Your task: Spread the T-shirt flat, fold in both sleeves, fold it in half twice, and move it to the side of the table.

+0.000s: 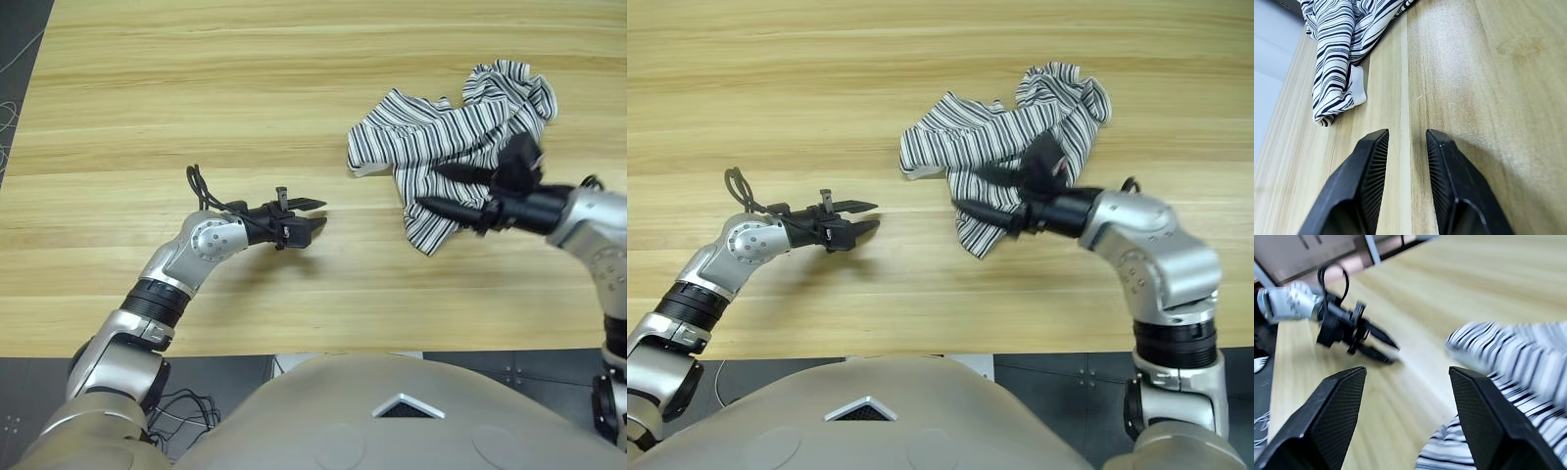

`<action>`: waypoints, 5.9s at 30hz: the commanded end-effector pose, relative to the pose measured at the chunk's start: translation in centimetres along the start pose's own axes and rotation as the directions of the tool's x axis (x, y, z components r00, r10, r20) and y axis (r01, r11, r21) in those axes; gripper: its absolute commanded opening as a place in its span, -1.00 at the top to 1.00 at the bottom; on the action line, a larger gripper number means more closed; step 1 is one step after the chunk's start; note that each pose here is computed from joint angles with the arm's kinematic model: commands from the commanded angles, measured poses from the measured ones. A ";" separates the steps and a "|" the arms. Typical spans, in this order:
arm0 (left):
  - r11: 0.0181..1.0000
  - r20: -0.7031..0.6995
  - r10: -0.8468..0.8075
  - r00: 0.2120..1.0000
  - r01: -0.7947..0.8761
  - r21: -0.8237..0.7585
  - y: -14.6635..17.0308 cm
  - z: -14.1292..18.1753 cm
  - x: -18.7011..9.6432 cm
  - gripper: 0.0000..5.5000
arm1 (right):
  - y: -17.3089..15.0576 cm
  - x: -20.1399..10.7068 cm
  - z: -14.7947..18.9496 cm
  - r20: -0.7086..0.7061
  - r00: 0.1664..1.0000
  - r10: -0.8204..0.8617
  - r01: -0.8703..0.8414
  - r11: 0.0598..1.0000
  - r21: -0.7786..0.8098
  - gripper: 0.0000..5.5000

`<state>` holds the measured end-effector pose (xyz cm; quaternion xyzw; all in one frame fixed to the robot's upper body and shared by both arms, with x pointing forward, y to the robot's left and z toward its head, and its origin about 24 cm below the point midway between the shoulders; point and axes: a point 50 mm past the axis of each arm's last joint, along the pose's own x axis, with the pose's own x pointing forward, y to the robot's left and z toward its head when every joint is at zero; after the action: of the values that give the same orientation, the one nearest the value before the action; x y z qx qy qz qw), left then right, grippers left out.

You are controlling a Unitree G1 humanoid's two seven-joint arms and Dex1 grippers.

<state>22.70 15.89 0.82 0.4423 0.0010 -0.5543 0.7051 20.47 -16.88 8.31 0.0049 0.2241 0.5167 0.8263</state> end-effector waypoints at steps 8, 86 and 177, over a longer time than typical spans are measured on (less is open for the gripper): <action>0.997 -0.064 -0.077 0.995 0.075 -0.029 -1.6 -0.9 -0.6 0.47 | 1.1 3.0 -4.6 -0.109 0.992 -0.068 0.066 0.998 -0.019 -0.14; 0.985 0.098 0.047 0.994 -0.030 -0.172 2.5 0.2 0.4 0.47 | -7.0 -0.6 9.8 0.242 0.929 -0.279 0.358 0.843 -0.402 0.96; 0.681 -0.053 0.730 0.681 -0.732 -0.024 20.6 -1.3 -3.2 0.95 | -11.1 -2.2 13.1 0.456 0.778 -0.432 0.559 0.807 -0.190 0.96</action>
<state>37.55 18.26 12.08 0.4080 -0.1405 -0.2294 0.8724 33.05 -21.16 17.25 -0.0868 -0.0189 0.3061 0.9478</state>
